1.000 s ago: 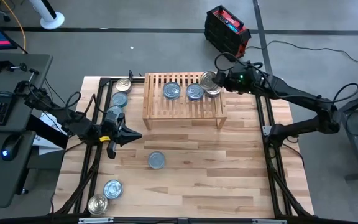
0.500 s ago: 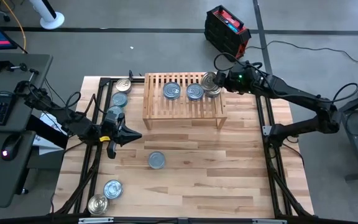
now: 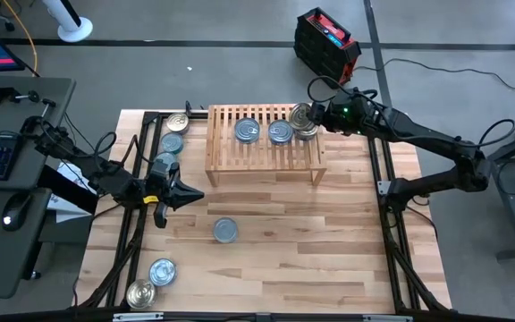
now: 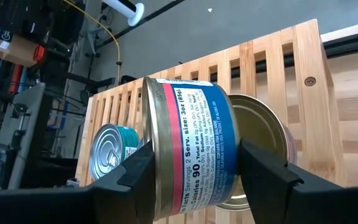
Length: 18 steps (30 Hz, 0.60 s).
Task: Stack canned seafood by type on shelf
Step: Stack the pink tuna can on the other pink tuna can on the shelf
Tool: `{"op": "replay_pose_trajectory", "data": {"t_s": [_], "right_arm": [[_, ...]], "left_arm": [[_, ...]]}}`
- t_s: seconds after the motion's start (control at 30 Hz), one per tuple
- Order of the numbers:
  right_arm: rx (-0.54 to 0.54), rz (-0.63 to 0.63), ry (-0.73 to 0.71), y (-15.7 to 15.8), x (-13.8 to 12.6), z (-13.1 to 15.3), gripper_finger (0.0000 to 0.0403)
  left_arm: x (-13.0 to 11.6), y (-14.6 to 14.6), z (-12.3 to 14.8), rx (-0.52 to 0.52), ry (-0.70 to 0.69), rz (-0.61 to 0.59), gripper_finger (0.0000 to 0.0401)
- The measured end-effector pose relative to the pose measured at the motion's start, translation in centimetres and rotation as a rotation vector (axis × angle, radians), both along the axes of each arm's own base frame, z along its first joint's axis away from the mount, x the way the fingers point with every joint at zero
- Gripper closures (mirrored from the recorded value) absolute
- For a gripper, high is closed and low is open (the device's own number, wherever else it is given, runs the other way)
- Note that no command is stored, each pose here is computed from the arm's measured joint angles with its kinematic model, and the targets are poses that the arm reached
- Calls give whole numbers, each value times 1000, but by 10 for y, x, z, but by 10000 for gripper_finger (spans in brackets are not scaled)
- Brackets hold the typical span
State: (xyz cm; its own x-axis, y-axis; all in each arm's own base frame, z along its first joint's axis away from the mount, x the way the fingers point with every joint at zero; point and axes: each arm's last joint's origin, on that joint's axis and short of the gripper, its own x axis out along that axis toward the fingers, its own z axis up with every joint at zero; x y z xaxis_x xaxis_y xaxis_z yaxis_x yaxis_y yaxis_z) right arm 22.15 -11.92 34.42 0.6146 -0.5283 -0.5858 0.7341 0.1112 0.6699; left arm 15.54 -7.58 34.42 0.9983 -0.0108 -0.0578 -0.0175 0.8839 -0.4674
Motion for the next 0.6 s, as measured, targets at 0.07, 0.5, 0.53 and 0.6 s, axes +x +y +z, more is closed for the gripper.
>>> {"op": "replay_pose_trajectory", "data": {"t_s": [0.07,0.5,0.53,0.6], "right_arm": [[0,1,0,0,0,0,227],[7,-5,-9,0,0,1,104],[7,-5,-9,0,0,1,100],[14,-8,-14,0,0,1,97]], "left_arm": [[0,0,0,1,0,0,401],[0,0,0,1,0,0,401],[0,0,0,1,1,0,401],[0,0,0,9,0,0,401]]}}
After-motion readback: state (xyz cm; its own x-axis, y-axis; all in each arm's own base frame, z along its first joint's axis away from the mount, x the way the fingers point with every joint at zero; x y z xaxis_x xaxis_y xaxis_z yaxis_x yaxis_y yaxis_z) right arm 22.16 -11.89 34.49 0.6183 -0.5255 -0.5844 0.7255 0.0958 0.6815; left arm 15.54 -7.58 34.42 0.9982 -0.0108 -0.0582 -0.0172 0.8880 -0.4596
